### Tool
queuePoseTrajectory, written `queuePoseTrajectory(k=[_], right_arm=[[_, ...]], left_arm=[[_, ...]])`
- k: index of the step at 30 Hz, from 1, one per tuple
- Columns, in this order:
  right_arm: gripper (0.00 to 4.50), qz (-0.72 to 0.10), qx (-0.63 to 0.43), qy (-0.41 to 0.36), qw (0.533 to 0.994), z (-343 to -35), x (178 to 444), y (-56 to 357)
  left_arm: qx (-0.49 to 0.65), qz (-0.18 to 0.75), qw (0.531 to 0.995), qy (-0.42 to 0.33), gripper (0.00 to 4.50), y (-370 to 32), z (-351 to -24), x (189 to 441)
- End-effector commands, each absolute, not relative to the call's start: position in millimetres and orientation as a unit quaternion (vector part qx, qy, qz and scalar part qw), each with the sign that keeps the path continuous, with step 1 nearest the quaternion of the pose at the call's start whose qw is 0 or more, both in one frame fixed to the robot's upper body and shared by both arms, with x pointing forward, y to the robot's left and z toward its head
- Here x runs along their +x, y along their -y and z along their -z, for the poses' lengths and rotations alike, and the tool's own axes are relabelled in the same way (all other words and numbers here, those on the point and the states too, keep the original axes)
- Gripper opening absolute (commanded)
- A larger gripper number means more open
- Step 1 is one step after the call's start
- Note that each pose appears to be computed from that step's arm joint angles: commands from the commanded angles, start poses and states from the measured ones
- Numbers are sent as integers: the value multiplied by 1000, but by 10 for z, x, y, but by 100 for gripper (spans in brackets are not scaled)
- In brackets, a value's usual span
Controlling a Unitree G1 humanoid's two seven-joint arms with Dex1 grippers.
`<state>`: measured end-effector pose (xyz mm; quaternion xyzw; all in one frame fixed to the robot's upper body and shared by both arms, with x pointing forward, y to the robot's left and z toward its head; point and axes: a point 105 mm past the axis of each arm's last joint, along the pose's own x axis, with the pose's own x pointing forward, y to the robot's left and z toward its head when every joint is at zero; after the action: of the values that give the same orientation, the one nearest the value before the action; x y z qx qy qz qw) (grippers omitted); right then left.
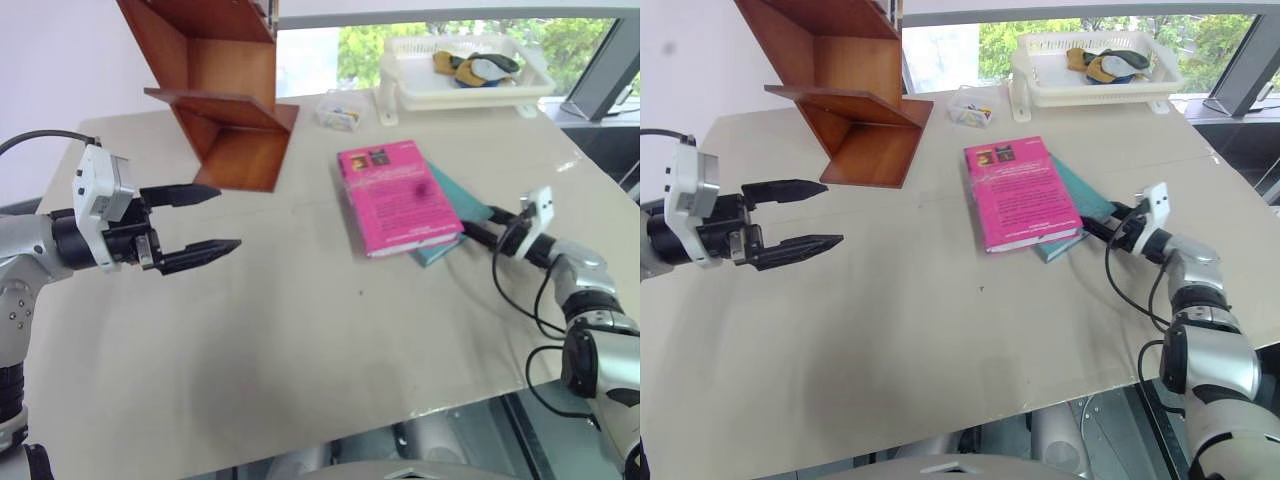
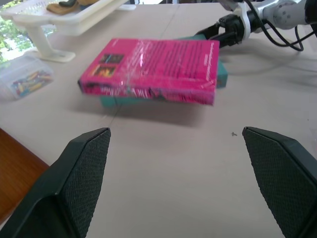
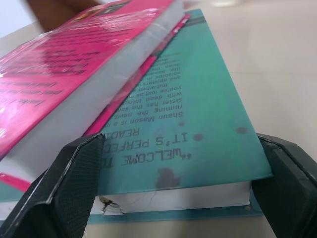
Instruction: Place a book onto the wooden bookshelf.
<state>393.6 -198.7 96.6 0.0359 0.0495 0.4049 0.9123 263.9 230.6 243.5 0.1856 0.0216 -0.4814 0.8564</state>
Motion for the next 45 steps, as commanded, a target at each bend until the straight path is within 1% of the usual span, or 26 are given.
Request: queuePoseTrajectory(k=[1,3,9,11,13,17,20,23,26,29,35,37,40,43,45], right_arm=[[450,-490,16,-123,863,-584,3725,1624],[450,-522,15,-117,845,-593,3683,1473],[450,-580,10,-110,807,-615,3560,1195],[450,-576,5,-108,810,-621,3559,1176],[450,-557,8,-104,824,-644,3596,1207],[450,-492,17,-72,868,-799,3738,1476],[450,-460,22,-44,886,-940,3774,1674],[450,-435,16,11,900,-1230,3704,1962],[450,-419,5,32,908,-1419,3608,2136],[450,-419,7,38,907,-1585,3446,2221],[450,-467,-30,32,883,-1896,3014,2178],[450,-498,-71,7,864,-1974,2774,2182],[450,-538,-113,-29,835,-2117,2420,2138],[450,-548,-136,-56,823,-2225,2227,2133],[450,-546,-150,-74,821,-2250,2153,2141]], left_arm=[[204,476,855,-18,447,-2320,-2525,2633],[204,475,855,-19,447,-2327,-2521,2635],[202,476,856,-17,447,-2304,-2500,2637],[201,476,856,-17,447,-2306,-2489,2639],[199,476,857,-18,447,-2306,-2469,2637],[176,476,861,-22,447,-2303,-2413,2629],[147,476,866,-42,447,-2290,-2319,2597],[87,479,869,-86,447,-2238,-2104,2485],[53,473,874,-100,447,-2193,-2000,2417],[10,461,879,-122,447,-2186,-1867,2367],[-71,453,878,-136,447,-2018,-1667,2338],[-115,463,866,-147,447,-1894,-1602,2268],[-179,446,862,-162,447,-1803,-1501,2219],[-229,443,850,-172,447,-1643,-1413,2178],[-260,424,850,-175,447,-1611,-1347,2238]])
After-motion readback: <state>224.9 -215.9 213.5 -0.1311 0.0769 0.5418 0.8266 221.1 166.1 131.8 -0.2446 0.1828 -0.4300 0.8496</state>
